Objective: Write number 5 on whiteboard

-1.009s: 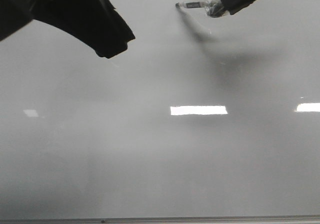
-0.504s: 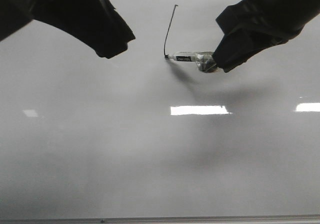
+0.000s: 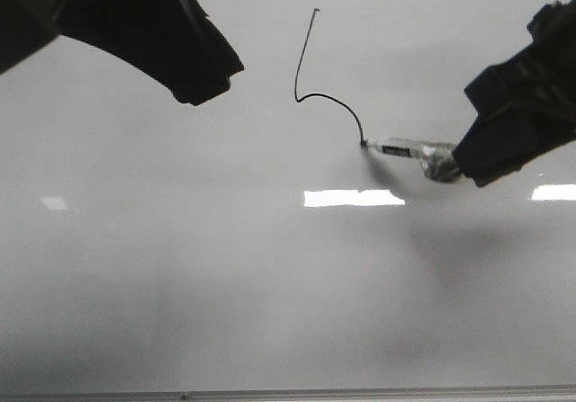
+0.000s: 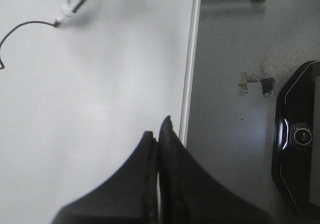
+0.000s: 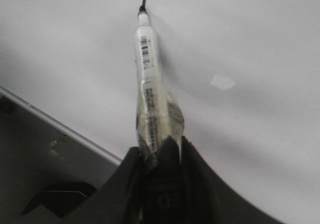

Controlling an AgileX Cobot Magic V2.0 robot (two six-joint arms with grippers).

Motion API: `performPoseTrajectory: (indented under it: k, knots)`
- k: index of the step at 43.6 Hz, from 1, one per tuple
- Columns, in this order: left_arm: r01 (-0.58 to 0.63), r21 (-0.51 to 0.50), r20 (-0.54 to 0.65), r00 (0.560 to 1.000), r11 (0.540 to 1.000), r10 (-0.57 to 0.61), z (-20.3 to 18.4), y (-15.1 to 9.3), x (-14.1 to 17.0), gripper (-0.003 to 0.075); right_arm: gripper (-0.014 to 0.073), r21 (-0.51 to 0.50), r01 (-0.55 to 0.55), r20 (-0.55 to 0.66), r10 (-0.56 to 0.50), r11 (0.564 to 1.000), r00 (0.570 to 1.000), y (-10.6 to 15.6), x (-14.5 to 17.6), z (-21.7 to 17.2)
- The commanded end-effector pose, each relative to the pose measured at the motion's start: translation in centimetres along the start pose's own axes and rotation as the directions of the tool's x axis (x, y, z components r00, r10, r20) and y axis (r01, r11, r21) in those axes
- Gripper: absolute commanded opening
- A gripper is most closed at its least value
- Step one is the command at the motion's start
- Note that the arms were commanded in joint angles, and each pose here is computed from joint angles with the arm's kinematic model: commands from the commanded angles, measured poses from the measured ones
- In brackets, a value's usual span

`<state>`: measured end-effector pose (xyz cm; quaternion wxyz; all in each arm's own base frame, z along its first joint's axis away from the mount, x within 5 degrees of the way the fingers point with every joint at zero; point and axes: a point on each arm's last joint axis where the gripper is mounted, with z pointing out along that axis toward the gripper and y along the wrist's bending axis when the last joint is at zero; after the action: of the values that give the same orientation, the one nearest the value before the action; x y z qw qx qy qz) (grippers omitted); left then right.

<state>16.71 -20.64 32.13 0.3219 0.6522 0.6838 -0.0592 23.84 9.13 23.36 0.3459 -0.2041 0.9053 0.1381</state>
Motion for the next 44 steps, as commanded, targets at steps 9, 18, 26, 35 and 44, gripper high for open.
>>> performPoseTrajectory:
  k: [9,18,26,35,44]
  knots:
    - [0.022,-0.047,0.088,0.996,0.999,-0.018,-1.5,0.5,-1.0,-0.0020,-0.0059,-0.051,0.025,0.057,-0.022,0.998,0.998,4.1,-1.7,3.9]
    - [0.023,-0.042,0.083,0.996,0.999,-0.019,-1.4,0.4,-1.0,-0.0020,-0.0059,-0.118,0.072,0.152,-0.054,0.990,0.987,6.0,-3.8,0.8]
    - [0.023,-0.041,0.082,0.996,0.999,-0.019,-1.4,0.4,-1.0,-0.0020,-0.0059,-0.043,0.033,0.346,-0.016,0.999,0.938,3.8,-6.6,-4.1]
    - [0.023,-0.041,0.082,0.996,0.999,-0.020,-1.4,0.4,-1.0,-0.0020,-0.0059,-0.038,-0.006,0.309,0.017,0.999,0.951,1.8,-8.6,-3.6]
    - [0.023,-0.041,0.082,0.996,0.999,-0.020,-1.4,0.4,-1.0,-0.0020,-0.0059,-0.045,-0.012,0.267,0.023,0.999,0.963,1.6,-8.7,-2.1]
